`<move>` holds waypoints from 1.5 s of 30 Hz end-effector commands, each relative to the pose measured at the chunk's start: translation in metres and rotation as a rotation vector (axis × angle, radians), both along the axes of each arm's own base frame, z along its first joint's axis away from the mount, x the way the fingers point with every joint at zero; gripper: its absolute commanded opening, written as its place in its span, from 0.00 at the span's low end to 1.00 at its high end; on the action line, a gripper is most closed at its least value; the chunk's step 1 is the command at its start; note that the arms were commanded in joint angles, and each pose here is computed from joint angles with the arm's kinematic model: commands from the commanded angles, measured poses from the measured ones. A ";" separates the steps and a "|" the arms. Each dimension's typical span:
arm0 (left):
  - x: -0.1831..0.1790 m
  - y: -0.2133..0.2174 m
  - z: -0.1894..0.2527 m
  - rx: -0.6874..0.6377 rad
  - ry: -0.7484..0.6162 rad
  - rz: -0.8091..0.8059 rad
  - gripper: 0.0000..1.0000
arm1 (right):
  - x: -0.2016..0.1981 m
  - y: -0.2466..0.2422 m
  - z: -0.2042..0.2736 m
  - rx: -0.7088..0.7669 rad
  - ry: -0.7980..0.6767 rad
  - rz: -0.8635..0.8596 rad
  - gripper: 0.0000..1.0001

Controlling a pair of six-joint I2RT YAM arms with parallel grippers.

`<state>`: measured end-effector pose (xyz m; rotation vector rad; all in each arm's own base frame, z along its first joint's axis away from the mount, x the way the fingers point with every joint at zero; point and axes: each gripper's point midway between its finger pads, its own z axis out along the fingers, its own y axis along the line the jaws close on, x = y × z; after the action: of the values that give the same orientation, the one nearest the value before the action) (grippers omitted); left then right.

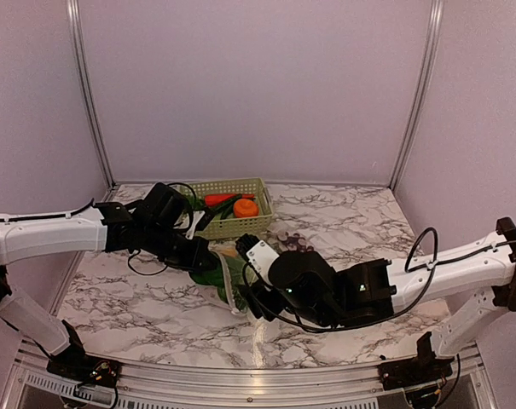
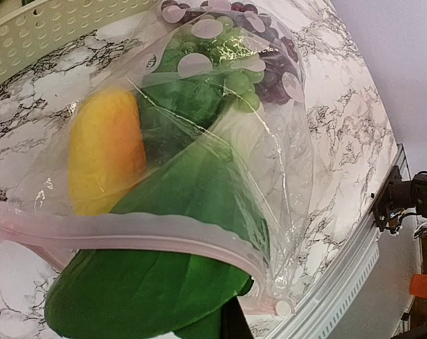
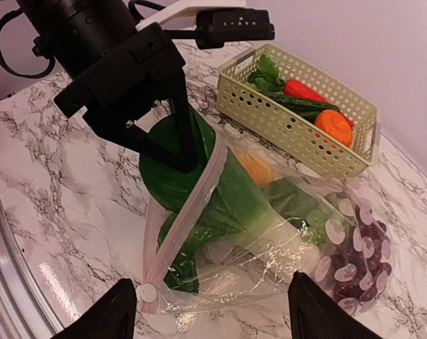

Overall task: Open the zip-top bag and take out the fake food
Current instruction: Adjust the fake vegetable in the zipper food storage bag.

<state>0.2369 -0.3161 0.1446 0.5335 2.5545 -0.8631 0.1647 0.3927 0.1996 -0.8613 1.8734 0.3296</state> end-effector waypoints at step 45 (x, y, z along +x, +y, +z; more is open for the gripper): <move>-0.027 -0.023 -0.068 -0.035 0.128 0.036 0.00 | 0.071 -0.026 -0.144 0.208 0.719 -0.253 0.37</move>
<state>0.2104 -0.3309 0.0736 0.4133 2.6574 -0.9269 0.2216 0.3526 0.0392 -0.4012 2.5658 0.6696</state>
